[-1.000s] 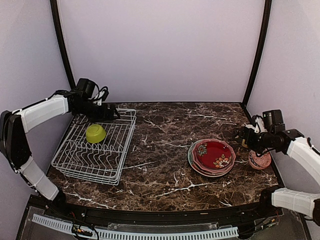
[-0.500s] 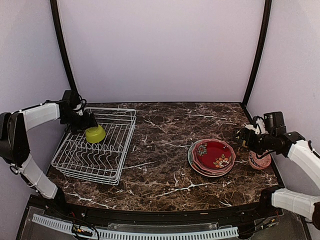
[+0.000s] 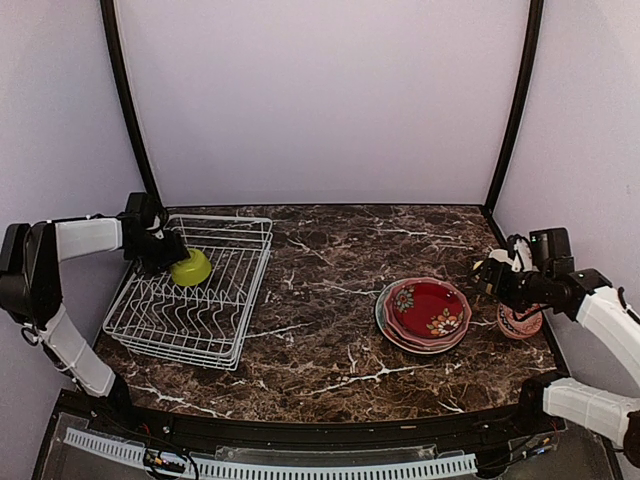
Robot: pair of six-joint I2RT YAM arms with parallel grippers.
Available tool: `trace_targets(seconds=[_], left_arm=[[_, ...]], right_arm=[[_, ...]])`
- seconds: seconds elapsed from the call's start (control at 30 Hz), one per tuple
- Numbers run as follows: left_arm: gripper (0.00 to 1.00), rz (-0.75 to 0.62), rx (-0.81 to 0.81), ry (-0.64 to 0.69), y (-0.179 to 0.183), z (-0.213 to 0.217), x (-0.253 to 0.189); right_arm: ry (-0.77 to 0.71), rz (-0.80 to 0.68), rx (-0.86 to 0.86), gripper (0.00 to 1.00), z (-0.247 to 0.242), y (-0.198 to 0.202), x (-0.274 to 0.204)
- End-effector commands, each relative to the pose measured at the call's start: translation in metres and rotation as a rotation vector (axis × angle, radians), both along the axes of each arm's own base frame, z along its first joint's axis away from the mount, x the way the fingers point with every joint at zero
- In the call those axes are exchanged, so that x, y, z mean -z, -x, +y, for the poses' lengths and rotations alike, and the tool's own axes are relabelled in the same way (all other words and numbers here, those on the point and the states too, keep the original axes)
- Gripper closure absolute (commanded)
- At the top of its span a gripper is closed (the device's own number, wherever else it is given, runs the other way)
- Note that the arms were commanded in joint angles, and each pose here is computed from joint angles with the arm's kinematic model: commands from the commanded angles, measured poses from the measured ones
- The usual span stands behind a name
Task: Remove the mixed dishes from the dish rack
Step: Grab the bowl from the dish rack.
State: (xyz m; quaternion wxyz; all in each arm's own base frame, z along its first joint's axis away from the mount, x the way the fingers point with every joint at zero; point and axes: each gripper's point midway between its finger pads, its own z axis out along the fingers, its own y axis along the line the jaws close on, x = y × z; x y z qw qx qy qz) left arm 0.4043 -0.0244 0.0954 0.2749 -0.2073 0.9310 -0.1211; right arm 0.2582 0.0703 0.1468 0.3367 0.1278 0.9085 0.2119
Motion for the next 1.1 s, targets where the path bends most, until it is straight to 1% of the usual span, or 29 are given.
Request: trace_targets(seconds=[0.0,0.07,0.13,0.2,0.3,0.37,0.43,0.63,0.8,0.83,0.9,0.97,1.07], left_arm=[[0.35,-0.006,-0.014,-0.015,-0.012,0.005,0.004],[0.35,0.002,-0.003,-0.025,-0.013,0.005,0.007],[0.33,0.008,0.007,-0.037,-0.013,0.005,0.009],[0.28,0.017,0.017,-0.047,-0.011,0.005,0.012],[0.10,0.036,0.050,-0.054,-0.010,0.001,0.018],[0.03,0.053,0.076,-0.034,-0.010,-0.007,0.022],[0.01,0.064,0.087,0.011,-0.012,-0.015,0.026],[0.01,0.062,0.081,0.105,-0.021,-0.028,0.036],[0.02,0.057,0.069,0.100,-0.024,-0.027,0.039],[0.03,0.050,0.069,0.099,-0.024,-0.027,0.037],[0.10,0.029,0.072,0.094,-0.025,-0.028,0.033],[0.20,0.010,0.075,0.074,-0.026,-0.027,0.027],[0.29,-0.016,0.082,0.044,-0.026,-0.026,0.016]], right_arm=[[-0.021,-0.029,-0.002,0.05,0.003,0.000,-0.005],[-0.025,-0.027,-0.004,0.06,0.003,0.000,-0.004],[-0.026,-0.024,-0.002,0.06,0.003,-0.001,-0.004],[-0.028,-0.023,-0.002,0.06,0.004,-0.001,-0.004],[-0.034,-0.029,0.000,0.06,0.004,-0.001,-0.005],[-0.040,-0.032,0.002,0.06,0.005,-0.002,-0.005],[-0.047,-0.029,-0.001,0.06,0.006,-0.003,-0.004],[-0.053,-0.026,-0.003,0.06,0.007,-0.004,-0.005],[-0.051,-0.027,0.001,0.06,0.006,-0.002,-0.006],[-0.050,-0.026,0.001,0.06,0.006,-0.002,-0.006],[-0.052,-0.024,0.001,0.06,0.006,-0.002,-0.006],[-0.057,-0.020,-0.002,0.06,0.007,-0.002,-0.005],[-0.064,-0.021,-0.003,0.06,0.008,-0.003,-0.006]])
